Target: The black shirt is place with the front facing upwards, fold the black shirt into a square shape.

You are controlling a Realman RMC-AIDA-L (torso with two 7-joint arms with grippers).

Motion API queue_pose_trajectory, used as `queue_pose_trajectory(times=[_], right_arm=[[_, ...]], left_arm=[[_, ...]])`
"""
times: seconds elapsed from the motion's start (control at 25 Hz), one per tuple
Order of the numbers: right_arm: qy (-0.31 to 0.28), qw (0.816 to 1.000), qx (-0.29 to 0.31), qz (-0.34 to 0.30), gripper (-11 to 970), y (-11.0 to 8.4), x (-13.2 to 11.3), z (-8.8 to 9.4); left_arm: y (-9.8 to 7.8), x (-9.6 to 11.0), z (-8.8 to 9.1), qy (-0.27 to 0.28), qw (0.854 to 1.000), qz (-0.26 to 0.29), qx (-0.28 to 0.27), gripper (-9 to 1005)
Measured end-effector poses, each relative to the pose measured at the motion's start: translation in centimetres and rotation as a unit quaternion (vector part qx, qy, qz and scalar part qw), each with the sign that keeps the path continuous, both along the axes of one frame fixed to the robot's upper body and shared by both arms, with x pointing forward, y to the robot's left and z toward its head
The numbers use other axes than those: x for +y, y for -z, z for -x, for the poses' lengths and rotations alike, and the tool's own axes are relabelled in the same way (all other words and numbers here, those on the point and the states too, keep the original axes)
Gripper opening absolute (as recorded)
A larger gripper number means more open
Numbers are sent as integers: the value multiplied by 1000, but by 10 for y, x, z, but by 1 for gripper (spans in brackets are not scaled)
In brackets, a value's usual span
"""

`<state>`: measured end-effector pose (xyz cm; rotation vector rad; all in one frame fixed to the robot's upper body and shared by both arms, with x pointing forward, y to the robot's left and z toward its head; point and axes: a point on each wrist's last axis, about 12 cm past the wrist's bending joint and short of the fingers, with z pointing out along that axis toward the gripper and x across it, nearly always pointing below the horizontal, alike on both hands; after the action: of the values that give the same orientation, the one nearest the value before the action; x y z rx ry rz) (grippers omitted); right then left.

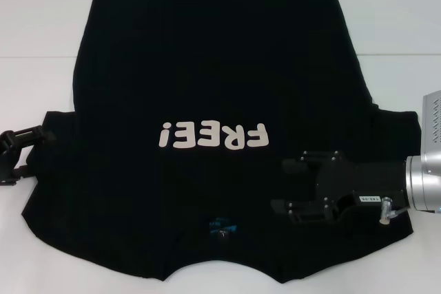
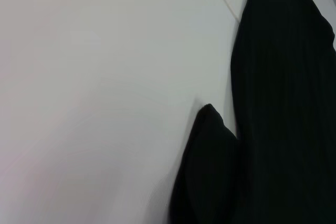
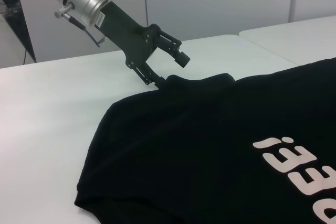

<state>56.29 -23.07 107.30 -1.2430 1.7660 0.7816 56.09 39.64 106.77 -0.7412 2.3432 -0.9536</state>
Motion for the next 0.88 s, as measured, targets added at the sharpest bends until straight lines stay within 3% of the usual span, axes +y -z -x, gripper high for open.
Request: queue_pose_trajectory(times=[0.56, 0.88], right_arm=[[0, 1000, -1, -1, 836, -1, 1, -1], [0, 1000, -1, -3, 835, -1, 1, -1]], left_arm=[[-2, -3, -6, 18, 999, -30, -16, 875], [-1, -9, -12, 40, 996, -73, -19, 729]])
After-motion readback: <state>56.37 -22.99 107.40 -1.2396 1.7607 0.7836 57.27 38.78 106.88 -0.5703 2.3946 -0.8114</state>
